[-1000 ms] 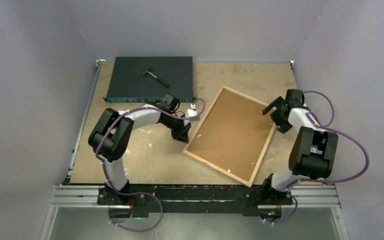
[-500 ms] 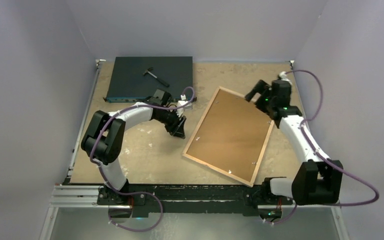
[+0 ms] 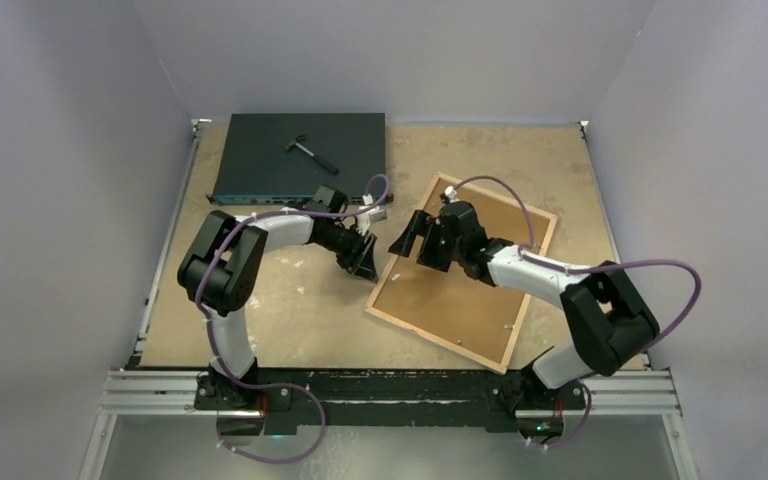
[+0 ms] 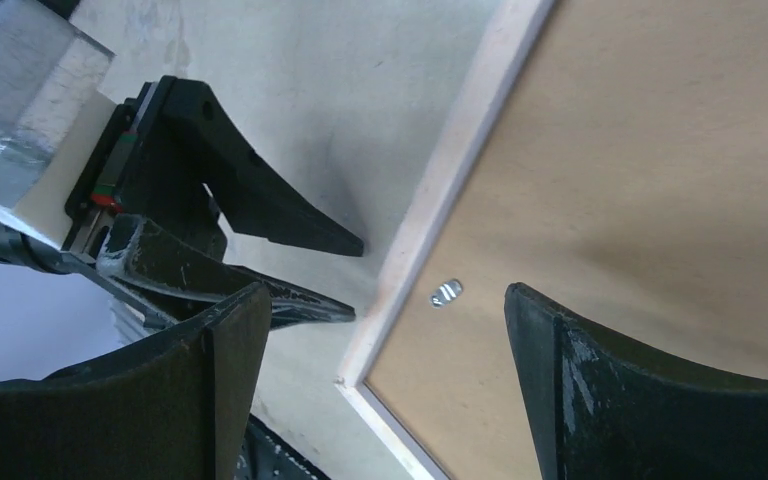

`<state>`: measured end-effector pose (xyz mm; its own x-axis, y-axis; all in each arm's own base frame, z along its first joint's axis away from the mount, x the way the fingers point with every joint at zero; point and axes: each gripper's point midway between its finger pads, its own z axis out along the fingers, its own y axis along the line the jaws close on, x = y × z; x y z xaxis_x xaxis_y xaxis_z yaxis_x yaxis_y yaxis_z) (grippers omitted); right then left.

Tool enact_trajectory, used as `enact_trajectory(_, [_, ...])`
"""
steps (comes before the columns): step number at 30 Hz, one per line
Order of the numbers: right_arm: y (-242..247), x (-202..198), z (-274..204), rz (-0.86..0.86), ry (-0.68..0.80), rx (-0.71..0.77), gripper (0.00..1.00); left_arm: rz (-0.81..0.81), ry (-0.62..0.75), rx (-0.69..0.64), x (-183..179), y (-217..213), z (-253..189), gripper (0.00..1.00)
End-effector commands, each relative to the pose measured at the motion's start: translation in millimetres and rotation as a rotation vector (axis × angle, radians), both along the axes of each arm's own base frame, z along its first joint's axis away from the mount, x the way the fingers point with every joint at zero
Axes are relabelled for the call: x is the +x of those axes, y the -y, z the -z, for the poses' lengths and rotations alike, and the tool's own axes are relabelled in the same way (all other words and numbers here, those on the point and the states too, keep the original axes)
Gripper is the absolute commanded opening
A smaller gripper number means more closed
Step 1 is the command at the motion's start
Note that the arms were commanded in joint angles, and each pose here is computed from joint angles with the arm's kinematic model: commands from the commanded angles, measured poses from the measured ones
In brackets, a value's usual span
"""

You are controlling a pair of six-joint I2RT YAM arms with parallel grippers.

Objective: Put the photo into the frame

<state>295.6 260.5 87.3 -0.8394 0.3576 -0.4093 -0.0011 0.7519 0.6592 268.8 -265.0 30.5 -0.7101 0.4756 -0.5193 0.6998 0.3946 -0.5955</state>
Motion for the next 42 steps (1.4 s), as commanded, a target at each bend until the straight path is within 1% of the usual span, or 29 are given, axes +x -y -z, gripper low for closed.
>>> enact_trajectory(1, [-30.3, -4.1, -1.2, -0.016, -0.014, 0.111, 0.88, 0.02, -0.004, -0.089, -0.4, 12.8, -12.2, 0.4])
enact_trajectory(5, [-40.1, -15.5, 11.8, -0.022, -0.069, 0.138, 0.88, 0.013, -0.011, -0.059, -2.8, 10.1, 0.2, 0.33])
enact_trajectory(11, [-38.8, -27.9, 24.7, 0.004, -0.136, 0.155, 0.87, 0.014, -0.012, -0.029, -6.7, 5.7, 10.5, 0.26])
enact_trajectory(21, [-38.3, -37.6, 35.7, 0.029, -0.184, 0.185, 0.86, 0.022, -0.002, -0.012, -9.3, 7.3, 14.7, 0.22])
enact_trajectory(36, [-49.7, -22.1, 34.8, 0.022, -0.141, 0.18, 0.84, 0.035, 0.009, -0.015, -12.5, 7.1, 12.3, 0.2])
enact_trajectory(42, [-53.5, -22.5, 37.4, 0.003, -0.137, 0.18, 0.84, 0.043, 0.011, -0.019, -14.3, 7.2, 12.2, 0.19])
